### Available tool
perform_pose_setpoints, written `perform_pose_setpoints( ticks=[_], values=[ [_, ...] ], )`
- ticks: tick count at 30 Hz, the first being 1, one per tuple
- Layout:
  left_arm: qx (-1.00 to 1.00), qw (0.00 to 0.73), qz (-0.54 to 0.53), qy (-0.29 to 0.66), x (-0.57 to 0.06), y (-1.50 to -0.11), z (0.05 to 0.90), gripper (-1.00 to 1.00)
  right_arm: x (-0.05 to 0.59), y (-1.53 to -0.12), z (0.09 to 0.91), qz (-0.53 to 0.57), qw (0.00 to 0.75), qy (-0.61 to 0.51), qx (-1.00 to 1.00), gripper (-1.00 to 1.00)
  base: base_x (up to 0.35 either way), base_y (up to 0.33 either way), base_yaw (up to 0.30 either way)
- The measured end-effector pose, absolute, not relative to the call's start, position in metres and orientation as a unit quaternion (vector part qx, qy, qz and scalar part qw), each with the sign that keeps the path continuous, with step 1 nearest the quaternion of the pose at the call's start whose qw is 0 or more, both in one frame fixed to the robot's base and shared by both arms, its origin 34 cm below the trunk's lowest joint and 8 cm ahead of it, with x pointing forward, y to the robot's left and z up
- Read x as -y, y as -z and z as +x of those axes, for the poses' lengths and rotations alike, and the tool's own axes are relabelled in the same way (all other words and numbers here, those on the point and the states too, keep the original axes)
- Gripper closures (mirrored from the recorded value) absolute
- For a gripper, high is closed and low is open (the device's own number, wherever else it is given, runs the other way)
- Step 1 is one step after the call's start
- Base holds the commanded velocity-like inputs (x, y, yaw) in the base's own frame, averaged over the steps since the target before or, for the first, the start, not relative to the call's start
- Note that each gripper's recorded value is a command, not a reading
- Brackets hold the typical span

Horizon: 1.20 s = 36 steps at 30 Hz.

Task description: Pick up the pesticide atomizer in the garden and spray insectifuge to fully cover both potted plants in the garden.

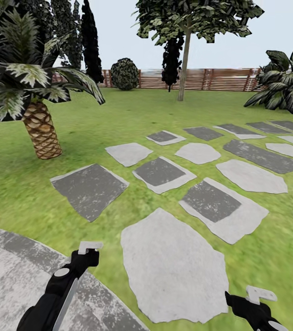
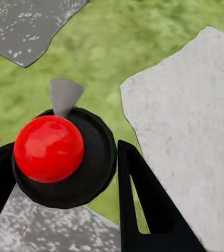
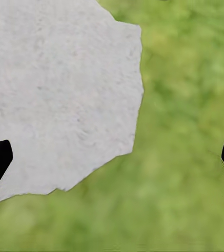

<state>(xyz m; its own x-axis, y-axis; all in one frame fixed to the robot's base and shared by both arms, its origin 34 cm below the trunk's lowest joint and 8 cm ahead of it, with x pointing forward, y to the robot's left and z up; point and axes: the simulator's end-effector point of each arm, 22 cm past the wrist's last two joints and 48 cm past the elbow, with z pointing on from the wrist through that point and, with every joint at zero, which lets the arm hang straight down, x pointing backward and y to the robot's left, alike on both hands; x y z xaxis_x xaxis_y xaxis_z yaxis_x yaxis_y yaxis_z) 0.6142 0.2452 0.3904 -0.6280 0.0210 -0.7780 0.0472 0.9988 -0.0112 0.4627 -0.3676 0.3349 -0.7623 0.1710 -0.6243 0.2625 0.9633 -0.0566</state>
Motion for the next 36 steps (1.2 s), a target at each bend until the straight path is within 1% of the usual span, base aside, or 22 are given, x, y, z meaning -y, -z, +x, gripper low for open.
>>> perform_pose_setpoints(
  ticks=[5, 11, 36],
  values=[
    [-0.901, 0.433, 0.019, 0.015, -0.245, -0.393, 0.615, 1.00, 0.368, -0.337, 0.464, 0.116, 0.328, 0.070, -0.935, -1.00, 0.330, -0.039, -0.179],
    [-0.899, 0.436, 0.019, 0.015, -0.245, -0.397, 0.616, 1.00, 0.367, -0.340, 0.465, 0.116, 0.331, 0.069, -0.934, -1.00, 0.322, -0.128, -0.179],
    [-0.893, 0.450, 0.019, 0.015, -0.245, -0.413, 0.619, 1.00, 0.368, -0.351, 0.470, 0.117, 0.345, 0.068, -0.929, -1.00, 0.275, -0.206, -0.179]
  ],
)
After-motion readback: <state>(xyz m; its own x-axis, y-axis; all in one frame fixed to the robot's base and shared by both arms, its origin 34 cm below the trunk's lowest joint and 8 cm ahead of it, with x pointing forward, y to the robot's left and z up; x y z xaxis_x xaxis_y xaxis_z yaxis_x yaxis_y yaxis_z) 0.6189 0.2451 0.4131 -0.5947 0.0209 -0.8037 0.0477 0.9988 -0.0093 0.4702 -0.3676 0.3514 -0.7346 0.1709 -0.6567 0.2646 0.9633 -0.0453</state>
